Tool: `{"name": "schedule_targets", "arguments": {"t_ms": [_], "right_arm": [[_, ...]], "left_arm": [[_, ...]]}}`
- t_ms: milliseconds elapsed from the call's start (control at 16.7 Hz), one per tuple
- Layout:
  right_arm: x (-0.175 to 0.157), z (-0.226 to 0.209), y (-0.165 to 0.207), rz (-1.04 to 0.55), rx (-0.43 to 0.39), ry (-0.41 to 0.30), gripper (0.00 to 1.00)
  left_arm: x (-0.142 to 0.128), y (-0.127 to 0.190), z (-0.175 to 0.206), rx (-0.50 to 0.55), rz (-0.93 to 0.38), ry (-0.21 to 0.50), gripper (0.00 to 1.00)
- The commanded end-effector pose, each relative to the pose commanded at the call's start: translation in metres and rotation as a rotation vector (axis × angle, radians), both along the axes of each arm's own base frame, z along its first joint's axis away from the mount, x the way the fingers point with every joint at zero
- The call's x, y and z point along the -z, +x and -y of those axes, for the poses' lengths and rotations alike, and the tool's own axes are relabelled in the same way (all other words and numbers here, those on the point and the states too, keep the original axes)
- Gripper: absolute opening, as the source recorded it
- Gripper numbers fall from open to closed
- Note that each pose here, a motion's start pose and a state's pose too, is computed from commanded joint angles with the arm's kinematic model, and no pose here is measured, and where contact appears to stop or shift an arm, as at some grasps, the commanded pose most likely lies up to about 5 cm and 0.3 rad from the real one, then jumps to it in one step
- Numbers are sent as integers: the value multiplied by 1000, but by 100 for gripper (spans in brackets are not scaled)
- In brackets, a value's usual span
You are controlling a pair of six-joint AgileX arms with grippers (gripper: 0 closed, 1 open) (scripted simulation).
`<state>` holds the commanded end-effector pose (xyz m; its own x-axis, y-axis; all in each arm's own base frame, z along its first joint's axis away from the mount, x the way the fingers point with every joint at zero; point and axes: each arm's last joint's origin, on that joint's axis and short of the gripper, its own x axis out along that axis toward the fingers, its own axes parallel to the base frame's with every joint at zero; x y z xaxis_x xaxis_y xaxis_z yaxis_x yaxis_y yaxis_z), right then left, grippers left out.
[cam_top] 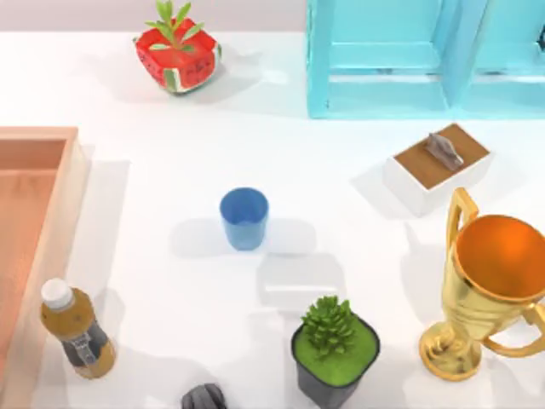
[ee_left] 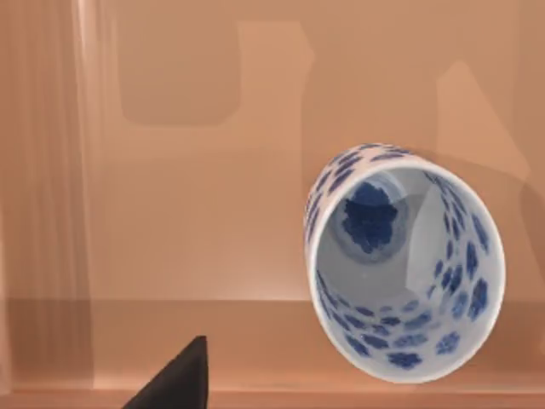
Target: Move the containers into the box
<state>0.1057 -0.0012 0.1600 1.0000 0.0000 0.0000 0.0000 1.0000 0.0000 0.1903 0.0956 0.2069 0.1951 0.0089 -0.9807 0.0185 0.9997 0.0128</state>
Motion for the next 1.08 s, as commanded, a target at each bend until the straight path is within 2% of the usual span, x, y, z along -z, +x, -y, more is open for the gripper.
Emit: {"name": "schedule_targets", "arguments": {"t_ms": [300, 660, 780, 1080], "right_arm": [[0, 0, 0, 0, 0, 0, 100], [0, 0, 0, 0, 0, 0, 100], [0, 0, 0, 0, 0, 0, 100], [0, 0, 0, 0, 0, 0, 100]], "left_arm": [[-9, 2, -1, -1, -4, -1, 100], [-81, 3, -3, -1, -6, -2, 100], [-96, 1, -1, -1, -2, 0, 100], [-99, 0, -1, -3, -1, -1, 100]]}}
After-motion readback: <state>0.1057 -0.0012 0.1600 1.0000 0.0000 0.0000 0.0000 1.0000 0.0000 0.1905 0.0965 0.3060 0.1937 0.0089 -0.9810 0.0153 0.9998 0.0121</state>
